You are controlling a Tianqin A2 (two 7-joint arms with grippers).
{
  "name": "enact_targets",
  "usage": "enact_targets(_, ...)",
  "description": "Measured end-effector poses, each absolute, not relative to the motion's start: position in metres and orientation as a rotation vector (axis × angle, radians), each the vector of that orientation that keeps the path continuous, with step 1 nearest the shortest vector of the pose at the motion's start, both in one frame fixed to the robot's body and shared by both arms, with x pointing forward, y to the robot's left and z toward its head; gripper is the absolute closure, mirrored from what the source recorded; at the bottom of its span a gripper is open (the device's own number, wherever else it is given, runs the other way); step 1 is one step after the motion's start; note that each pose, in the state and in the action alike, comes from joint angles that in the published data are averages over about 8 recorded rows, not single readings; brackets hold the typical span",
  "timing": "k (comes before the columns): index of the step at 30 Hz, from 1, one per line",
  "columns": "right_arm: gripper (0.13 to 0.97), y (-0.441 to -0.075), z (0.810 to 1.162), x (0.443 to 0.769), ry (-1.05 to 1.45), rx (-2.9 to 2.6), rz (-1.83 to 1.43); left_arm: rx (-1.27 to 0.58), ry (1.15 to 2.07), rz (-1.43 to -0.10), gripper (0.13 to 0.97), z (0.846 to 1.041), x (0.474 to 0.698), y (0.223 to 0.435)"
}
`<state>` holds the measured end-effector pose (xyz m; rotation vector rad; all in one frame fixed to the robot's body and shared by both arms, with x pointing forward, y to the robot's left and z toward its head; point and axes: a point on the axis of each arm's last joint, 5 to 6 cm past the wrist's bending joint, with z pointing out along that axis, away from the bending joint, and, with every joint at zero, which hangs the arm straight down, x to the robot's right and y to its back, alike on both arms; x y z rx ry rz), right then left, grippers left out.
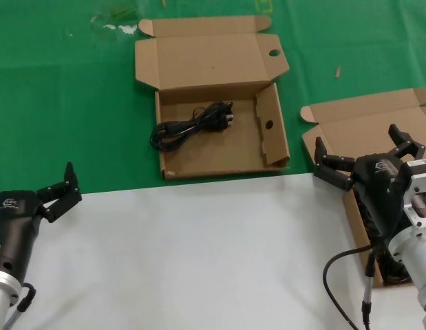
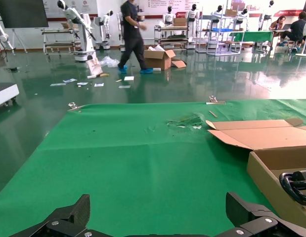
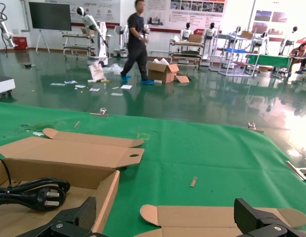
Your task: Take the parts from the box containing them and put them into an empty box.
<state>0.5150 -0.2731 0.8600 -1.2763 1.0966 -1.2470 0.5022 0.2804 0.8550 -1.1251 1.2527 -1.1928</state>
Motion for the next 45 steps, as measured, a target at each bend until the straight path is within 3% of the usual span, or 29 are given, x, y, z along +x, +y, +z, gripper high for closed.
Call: enact_targets(45, 0.130, -0.2731, 0.8600, 0.5150, 1.097, -1.276, -1.247, -1.125, 1.253, -1.193, 0.132, 0.8550, 0.5022, 0.2804)
